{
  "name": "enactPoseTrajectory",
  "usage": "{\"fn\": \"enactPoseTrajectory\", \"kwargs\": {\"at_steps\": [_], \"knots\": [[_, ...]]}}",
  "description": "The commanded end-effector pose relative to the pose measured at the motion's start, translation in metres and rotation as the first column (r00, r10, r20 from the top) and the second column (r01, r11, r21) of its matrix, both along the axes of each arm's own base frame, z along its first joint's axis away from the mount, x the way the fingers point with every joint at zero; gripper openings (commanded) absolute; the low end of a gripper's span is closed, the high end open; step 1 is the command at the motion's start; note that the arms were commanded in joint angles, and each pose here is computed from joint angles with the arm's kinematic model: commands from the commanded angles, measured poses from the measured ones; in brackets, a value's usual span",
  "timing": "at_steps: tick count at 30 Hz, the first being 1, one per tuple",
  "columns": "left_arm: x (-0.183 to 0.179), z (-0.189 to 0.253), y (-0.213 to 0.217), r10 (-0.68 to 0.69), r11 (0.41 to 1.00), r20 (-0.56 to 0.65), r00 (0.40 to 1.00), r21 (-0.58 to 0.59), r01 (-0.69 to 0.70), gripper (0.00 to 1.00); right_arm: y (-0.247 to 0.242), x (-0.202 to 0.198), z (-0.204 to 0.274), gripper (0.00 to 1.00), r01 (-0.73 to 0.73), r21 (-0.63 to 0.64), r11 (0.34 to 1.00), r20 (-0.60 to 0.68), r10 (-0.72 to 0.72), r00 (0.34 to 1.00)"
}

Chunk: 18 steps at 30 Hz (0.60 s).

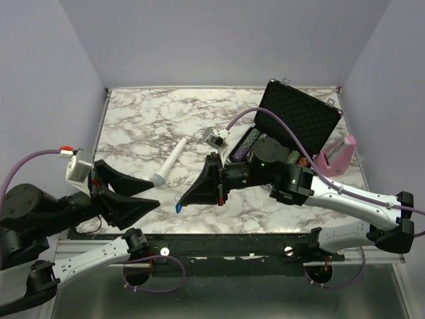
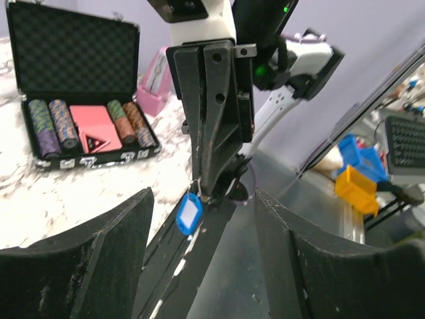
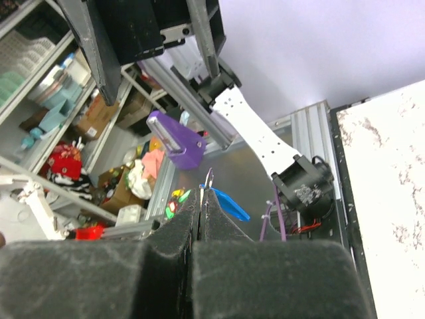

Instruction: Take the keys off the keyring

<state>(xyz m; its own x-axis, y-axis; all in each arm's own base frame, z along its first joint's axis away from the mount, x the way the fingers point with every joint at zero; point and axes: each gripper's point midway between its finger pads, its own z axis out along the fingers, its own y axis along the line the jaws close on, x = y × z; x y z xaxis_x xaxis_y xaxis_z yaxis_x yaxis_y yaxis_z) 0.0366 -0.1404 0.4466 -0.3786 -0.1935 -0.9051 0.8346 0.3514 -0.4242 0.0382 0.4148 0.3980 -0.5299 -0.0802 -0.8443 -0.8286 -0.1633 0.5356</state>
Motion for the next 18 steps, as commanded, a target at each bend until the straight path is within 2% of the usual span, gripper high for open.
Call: {"fn": "enactPoseTrajectory", "kwargs": {"at_steps": [1, 4, 8, 18], "knots": [[0.004, 0.022, 0.003, 0.037, 0.985, -0.021, 0.999, -0.171, -0.040, 0.68, -0.002, 0.012, 0.030, 0.01, 0.107, 0.136, 0.985, -0.026, -0.105, 0.994], [0.005, 0.019, 0.008, 0.058, 0.972, -0.046, 0.997, -0.225, -0.067, 0.64, -0.002, 0.018, 0.036, 0.01, 0.148, 0.191, 0.970, -0.074, -0.136, 0.988], [0.006, 0.008, 0.001, 0.030, 0.952, -0.083, 0.996, -0.302, -0.054, 0.61, -0.004, 0.014, 0.039, 0.01, 0.132, 0.256, 0.958, -0.120, -0.104, 0.987], [0.011, -0.004, -0.016, -0.004, 0.943, -0.115, 0.993, -0.330, -0.034, 0.48, -0.005, 0.004, 0.042, 0.01, 0.079, 0.282, 0.956, -0.149, -0.037, 0.988]]}}
